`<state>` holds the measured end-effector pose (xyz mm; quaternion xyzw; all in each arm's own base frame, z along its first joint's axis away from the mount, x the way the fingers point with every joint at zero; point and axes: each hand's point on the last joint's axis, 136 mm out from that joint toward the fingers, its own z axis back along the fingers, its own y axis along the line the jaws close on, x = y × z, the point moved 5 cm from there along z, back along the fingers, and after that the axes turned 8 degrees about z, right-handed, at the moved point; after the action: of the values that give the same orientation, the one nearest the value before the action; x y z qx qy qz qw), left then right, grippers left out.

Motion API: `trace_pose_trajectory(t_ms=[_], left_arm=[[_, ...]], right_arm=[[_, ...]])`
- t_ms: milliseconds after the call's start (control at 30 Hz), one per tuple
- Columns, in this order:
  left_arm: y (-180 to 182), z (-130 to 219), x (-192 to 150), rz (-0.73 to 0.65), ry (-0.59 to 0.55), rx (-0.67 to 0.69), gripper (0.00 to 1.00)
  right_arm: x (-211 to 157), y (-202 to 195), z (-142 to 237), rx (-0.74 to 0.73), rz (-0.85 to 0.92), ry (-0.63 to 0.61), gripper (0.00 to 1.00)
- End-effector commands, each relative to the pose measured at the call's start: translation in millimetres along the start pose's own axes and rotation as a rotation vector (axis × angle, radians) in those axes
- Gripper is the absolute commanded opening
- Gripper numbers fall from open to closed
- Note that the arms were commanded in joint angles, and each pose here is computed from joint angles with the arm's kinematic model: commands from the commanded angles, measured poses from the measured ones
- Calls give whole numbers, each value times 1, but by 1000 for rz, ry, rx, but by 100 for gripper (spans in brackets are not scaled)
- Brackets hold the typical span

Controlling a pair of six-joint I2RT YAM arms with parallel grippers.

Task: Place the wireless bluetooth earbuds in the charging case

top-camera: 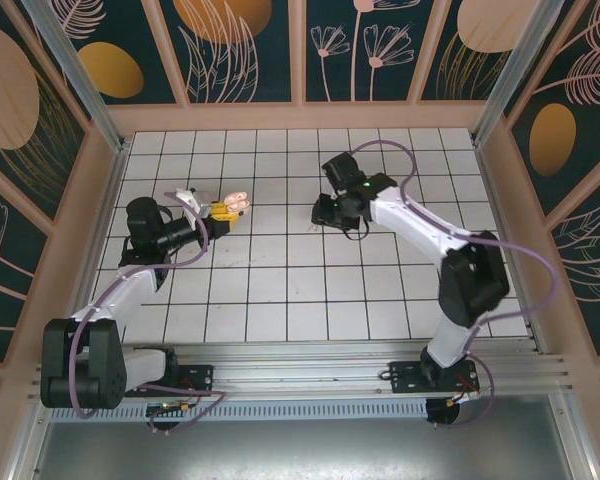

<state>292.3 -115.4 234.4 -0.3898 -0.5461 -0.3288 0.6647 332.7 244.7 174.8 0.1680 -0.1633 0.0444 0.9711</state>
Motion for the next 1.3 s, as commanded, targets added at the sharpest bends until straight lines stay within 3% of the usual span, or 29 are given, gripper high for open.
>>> trace_pose_trajectory(t_ms=[0, 267, 600, 1267], left_arm=[[1, -2, 8, -30, -20, -2, 2], [2, -3, 5, -18, -13, 0, 2], [4, -3, 3, -14, -8, 2, 2], [6, -5, 0, -1, 2, 8, 2]], right_arm=[[5, -7, -21, -44, -64, 91, 39], [16, -16, -70, -84, -98, 166, 38], [23, -13, -100, -31, -124, 177, 36], [43, -2, -116, 24, -79, 144, 35]])
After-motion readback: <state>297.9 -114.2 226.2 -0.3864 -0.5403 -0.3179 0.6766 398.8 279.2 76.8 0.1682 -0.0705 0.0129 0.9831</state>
